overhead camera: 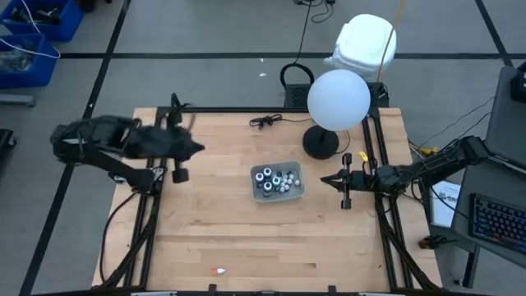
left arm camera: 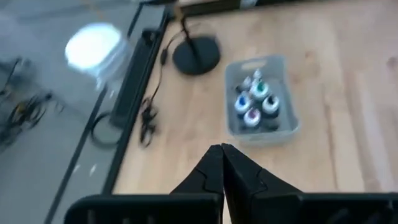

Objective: Pick & Place food coloring
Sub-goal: Put the small yellow food coloring bottle into the gray bin

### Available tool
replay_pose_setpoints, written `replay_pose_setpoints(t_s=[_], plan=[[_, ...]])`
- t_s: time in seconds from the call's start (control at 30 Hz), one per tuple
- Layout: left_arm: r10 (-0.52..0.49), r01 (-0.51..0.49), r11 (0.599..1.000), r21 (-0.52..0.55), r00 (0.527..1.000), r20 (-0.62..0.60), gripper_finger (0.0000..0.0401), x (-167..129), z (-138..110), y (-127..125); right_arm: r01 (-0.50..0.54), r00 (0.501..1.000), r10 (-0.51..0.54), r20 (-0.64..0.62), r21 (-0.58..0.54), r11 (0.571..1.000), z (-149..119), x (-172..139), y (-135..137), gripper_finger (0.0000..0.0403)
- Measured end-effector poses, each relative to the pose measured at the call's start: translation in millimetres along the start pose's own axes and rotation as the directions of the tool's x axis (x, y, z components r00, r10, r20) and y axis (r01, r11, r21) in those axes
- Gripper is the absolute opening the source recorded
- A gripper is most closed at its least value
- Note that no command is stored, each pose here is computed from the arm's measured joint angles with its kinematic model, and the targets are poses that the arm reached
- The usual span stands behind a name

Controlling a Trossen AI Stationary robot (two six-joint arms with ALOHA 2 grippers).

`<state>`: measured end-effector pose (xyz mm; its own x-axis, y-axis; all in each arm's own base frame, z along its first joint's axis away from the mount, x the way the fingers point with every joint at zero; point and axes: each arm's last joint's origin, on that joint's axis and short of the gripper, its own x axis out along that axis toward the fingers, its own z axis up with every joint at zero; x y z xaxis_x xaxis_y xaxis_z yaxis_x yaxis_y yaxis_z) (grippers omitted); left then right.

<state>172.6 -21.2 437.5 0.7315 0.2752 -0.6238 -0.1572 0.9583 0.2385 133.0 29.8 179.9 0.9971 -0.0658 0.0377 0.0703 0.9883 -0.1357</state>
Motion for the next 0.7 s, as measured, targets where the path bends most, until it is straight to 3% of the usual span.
replay_pose_setpoints(t_s=[0.13, 0.3, 0.5, 0.7], plan=[[-0.074, 0.076, 0.997, -0.001, 0.973, 0.219, 0.0005, 9.3, -51.8, -8.9, 0.000, 1.000, 0.000, 0.000, 0.000, 1.000, 0.0, 0.0, 0.0, 0.0000], [-0.222, 0.211, 0.975, 0.077, 0.849, 0.479, 0.0003, 51.9, -104.7, -30.4, 0.000, 1.000, 0.000, 0.000, 0.000, 1.000, 0.0, 0.0, 0.0, 0.0000], [-0.424, 0.261, 0.895, 0.362, 0.753, 0.504, 0.0002, 95.5, -162.2, -57.1, -0.001, 1.000, 0.001, -0.003, 0.006, 1.000, -0.3, 0.0, 0.1, 0.0000], [-0.442, 0.217, 0.885, 0.412, 0.669, 0.598, 0.0002, 113.0, -185.0, -49.3, 0.000, 1.000, 0.000, 0.000, 0.007, 1.000, 0.0, 0.0, -0.1, 0.0000]])
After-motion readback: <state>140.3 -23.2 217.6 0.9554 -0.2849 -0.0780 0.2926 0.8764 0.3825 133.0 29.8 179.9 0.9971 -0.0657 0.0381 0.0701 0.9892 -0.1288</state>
